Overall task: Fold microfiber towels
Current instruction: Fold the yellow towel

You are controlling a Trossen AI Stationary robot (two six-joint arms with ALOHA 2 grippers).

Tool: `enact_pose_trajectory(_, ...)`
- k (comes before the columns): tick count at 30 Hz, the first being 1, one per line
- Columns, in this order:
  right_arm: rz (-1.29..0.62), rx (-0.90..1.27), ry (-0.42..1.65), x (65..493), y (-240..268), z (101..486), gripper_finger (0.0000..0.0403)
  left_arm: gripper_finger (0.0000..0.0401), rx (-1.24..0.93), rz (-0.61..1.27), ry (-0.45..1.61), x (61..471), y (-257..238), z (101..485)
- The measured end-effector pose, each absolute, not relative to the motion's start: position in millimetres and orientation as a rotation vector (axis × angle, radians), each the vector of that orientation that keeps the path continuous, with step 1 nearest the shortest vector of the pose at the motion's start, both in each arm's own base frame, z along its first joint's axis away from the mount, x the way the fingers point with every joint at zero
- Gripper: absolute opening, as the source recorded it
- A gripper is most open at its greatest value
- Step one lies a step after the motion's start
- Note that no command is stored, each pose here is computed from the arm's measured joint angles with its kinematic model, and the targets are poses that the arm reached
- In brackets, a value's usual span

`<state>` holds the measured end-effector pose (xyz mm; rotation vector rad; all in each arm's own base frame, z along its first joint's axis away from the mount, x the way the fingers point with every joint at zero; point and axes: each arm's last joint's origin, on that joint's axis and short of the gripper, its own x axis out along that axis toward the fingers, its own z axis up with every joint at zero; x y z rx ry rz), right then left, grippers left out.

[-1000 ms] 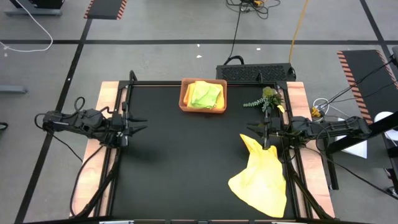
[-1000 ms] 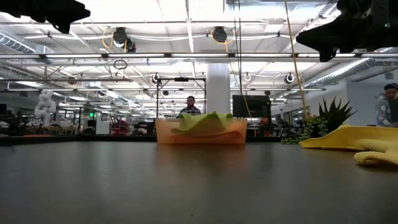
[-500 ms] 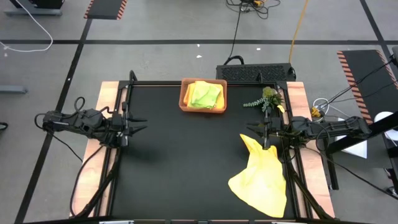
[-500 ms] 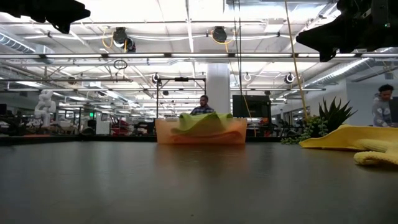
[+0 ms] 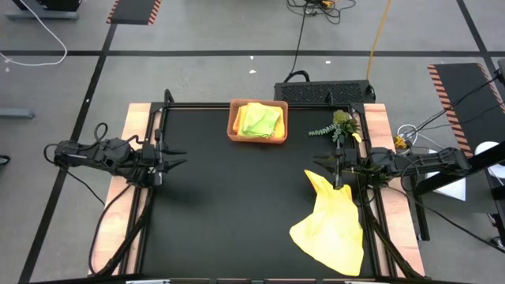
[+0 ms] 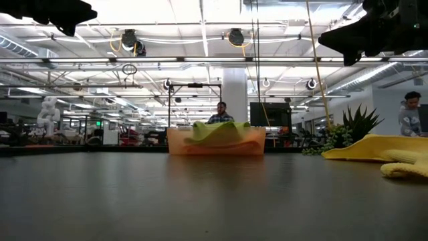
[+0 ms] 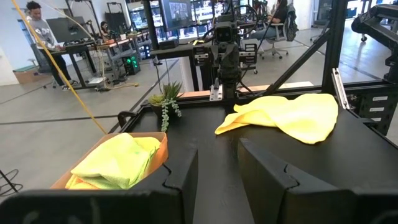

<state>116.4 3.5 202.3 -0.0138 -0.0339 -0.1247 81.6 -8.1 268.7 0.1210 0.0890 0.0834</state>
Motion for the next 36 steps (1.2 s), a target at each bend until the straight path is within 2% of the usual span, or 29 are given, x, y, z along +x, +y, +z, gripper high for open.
enact_pose_trajectory(13, -0.124, 0.001, -0.035, 116.4, 3.5, 202.3, 0.0055, 0.0118, 0.121, 0.083, 0.089, 81.6, -8.2, 268.7)
enact_pose_trajectory(17, -0.116, 0.071, -0.036, 119.3, 4.4, 202.8, 0.0055, 0.0118, 0.121, 0.083, 0.089, 81.6, -8.2, 268.7)
enact_pose_trajectory(22, -0.061, 0.070, 0.121, 137.8, 10.7, 200.5, 0.0055, 0.0118, 0.121, 0.083, 0.089, 81.6, -8.2, 268.8)
enact_pose_trajectory(30, 0.019, 0.044, 0.295, 181.9, 20.7, 234.5, 0.0059, 0.0118, 0.121, 0.083, 0.089, 81.6, -8.1, 268.8)
enact_pose_trajectory(36, 0.033, 0.104, 0.552, 205.2, 35.8, 254.4, 0.0119, 0.0118, 0.121, 0.083, 0.089, 81.6, -8.2, 268.8)
